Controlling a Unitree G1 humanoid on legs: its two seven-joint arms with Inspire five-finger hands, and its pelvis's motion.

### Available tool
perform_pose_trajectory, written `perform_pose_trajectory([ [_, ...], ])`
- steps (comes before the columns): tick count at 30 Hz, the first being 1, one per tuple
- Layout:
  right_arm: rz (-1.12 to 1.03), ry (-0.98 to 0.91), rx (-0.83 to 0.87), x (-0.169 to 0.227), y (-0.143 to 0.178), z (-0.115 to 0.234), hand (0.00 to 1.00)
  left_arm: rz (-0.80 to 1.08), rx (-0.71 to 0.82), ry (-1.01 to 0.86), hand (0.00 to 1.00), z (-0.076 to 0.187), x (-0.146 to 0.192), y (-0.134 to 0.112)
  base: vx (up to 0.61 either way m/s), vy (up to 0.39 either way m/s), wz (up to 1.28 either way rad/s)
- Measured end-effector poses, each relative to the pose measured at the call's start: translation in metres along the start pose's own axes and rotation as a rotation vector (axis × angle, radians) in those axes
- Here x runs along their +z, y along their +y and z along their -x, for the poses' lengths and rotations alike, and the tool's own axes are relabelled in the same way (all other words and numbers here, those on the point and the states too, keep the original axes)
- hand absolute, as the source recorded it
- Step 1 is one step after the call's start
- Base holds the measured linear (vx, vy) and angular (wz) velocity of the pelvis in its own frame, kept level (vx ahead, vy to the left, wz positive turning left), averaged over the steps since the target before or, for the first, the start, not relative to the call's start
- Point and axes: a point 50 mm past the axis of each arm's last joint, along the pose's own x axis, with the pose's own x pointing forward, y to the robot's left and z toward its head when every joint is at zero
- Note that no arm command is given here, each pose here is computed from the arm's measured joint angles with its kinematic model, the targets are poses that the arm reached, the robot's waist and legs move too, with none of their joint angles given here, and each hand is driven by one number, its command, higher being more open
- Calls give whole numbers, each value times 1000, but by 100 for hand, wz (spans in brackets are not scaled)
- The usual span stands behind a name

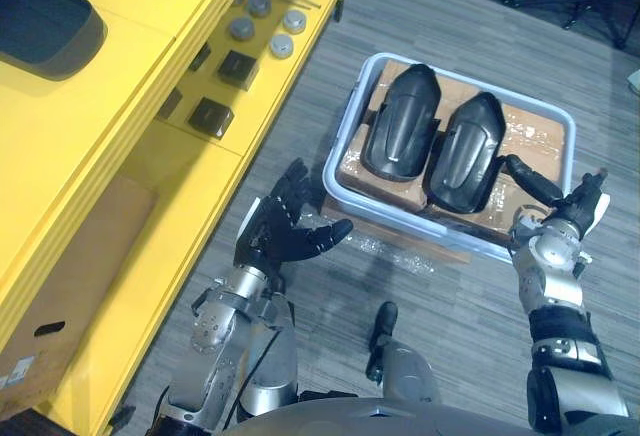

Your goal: Walk over and take three plastic housings, then place them on the shelf

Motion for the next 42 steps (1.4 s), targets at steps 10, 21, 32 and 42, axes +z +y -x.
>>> perform_pose_trajectory([
  [10,83,179,-133,27,-29,-49,100,19,50,36,100,-5,-14,6,-2,2,16],
  [21,225,393,-124,36,-63,-60,0,64,144,79,100,-7,-26,12,-59,-4,14],
  [32,340,403,-113,40,-77,-62,0,130,178,42,100,-9,-24,15,-29,-21,9],
  [42,364,336,-45,11,-68,-55,0,92,254,-14,100,-6,-13,33,-6,-11,0],
])
